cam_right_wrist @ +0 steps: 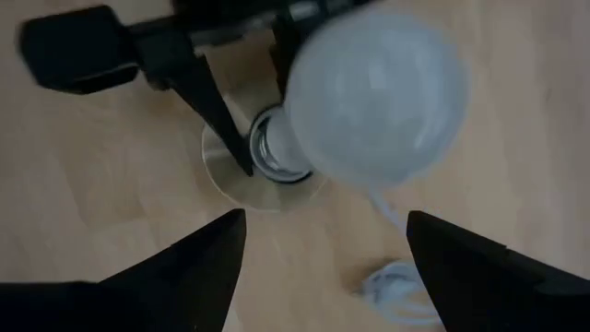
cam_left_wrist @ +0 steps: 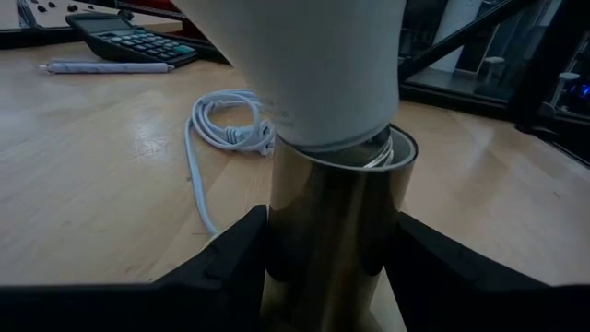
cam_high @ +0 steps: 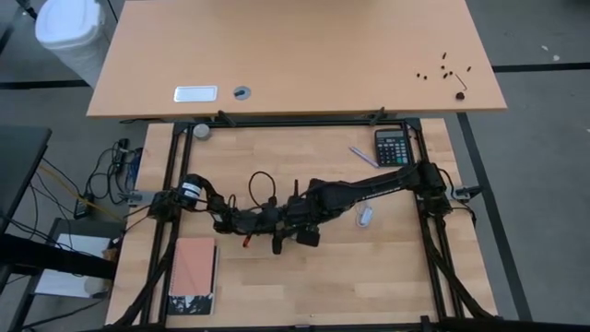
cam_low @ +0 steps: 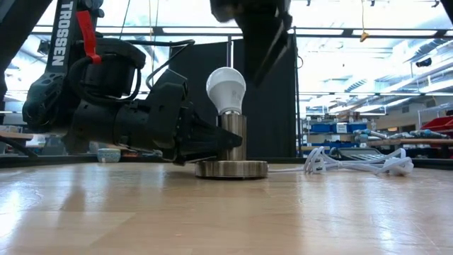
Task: Screw lightbulb
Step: Insert the lightbulb on the lamp
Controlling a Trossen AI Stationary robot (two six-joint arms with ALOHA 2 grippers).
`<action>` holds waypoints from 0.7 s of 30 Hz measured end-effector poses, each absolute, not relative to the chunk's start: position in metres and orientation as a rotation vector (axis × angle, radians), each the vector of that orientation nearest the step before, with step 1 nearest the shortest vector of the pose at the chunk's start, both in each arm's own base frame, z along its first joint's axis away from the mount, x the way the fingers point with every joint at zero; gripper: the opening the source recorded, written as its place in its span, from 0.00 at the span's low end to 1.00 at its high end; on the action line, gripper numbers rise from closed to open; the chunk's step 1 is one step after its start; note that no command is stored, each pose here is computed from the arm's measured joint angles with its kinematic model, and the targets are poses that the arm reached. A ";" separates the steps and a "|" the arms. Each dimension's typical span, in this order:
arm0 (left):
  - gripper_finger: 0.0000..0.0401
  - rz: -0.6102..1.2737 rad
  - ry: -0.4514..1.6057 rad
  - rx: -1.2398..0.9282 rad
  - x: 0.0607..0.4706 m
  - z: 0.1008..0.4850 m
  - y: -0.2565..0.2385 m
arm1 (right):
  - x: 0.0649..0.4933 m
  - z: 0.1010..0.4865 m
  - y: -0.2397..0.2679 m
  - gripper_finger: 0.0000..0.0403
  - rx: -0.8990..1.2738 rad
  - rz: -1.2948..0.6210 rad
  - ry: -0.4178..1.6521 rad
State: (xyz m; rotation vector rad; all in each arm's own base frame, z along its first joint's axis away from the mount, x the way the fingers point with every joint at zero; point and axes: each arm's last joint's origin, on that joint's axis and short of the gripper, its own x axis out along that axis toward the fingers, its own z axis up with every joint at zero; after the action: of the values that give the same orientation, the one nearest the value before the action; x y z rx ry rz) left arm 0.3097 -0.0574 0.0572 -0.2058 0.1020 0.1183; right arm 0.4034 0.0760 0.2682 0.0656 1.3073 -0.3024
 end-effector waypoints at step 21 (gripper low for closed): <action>0.48 0.101 0.111 -0.182 0.310 0.057 -0.058 | 0.410 0.288 -0.006 0.87 0.133 0.145 1.308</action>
State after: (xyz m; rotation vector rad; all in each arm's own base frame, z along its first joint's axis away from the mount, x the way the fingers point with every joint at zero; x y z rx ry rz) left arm 0.3097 -0.0580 0.0567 -0.1825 0.1109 0.1006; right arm 0.4099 -0.0061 0.2878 0.1333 1.3083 0.1448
